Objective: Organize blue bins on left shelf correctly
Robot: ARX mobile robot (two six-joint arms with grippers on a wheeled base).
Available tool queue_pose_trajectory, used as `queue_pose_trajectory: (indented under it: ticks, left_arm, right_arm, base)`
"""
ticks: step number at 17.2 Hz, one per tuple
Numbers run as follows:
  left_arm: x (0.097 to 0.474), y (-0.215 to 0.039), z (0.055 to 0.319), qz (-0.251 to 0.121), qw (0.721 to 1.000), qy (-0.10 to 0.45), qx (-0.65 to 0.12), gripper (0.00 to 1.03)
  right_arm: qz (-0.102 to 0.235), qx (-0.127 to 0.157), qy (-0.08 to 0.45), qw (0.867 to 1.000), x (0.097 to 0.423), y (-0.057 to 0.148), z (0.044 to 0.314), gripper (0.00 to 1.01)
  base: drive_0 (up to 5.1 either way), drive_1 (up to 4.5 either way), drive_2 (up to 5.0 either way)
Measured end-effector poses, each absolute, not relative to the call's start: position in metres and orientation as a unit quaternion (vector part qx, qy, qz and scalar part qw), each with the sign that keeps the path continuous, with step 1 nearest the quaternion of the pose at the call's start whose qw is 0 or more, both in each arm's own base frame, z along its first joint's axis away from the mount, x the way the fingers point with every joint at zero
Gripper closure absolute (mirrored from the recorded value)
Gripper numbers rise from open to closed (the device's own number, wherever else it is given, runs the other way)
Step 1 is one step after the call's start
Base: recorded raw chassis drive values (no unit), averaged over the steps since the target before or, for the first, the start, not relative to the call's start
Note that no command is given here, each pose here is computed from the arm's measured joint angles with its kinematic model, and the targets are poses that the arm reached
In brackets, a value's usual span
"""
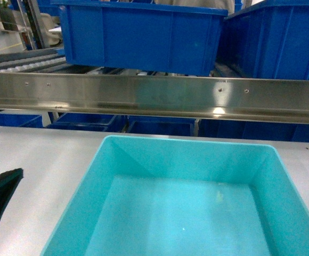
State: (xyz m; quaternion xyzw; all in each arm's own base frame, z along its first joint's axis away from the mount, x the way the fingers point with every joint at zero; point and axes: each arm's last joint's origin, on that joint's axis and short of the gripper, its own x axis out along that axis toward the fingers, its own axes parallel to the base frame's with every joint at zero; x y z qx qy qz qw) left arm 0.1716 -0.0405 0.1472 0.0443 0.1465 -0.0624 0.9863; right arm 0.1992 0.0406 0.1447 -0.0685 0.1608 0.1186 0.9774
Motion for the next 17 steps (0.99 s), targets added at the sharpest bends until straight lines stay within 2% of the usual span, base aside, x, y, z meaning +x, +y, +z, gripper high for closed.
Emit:
queue_pose_trajectory:
  ticks: [3,5,6,8,9,11,13,15,17]
  left_arm:
    - [0.199,-0.046,0.143,-0.084,0.974,0.209,0.035,0.05]
    - [0.214,-0.053,0.145,-0.095,0.969,0.226,0.033,0.05]
    - [0.221,-0.056,0.142,-0.096,0.965,0.241,0.036,0.05]
    - [0.229,-0.061,0.129,-0.107,0.945,0.308,0.013,0.05]
    - [0.233,-0.065,0.119,-0.101,0.94,0.327,0.001,0.05]
    - [0.236,-0.072,0.106,-0.088,0.93,0.358,0.007,0.05]
    - [0.235,-0.082,0.1,-0.09,0.924,0.372,0.005,0.05]
    - [0.235,-0.086,0.089,-0.087,0.916,0.391,-0.009,0.05]
    - [0.235,-0.086,0.082,-0.076,0.915,0.397,-0.014,0.05]
  right_arm:
    - [0.123,-0.082,0.22,0.964,0.223,0.046,0.137,0.03]
    - [0.121,-0.083,0.264,0.953,0.239,0.047,0.133,0.03]
    - [0.108,-0.086,0.276,0.951,0.247,0.045,0.13,0.03]
    - [0.092,-0.088,0.314,0.941,0.263,0.041,0.12,0.03]
    - [0.078,-0.092,0.335,0.935,0.273,0.037,0.11,0.03]
    - [0.076,-0.087,0.377,0.919,0.275,0.034,0.092,0.03]
    - [0.068,-0.095,0.381,0.917,0.276,0.035,0.086,0.03]
    - [0.071,-0.096,0.403,0.907,0.271,0.036,0.073,0.03]
    - [0.07,-0.098,0.403,0.907,0.269,0.036,0.07,0.03]
  base:
    - [0.0,0.0,0.0]
    - [0.0,0.0,0.0]
    - [0.0,0.0,0.0]
    - [0.0,0.0,0.0]
    - [0.0,0.0,0.0]
    - [0.0,0.0,0.0]
    - [0.0,0.0,0.0]
    - [0.0,0.0,0.0]
    - [0.0,0.0,0.0]
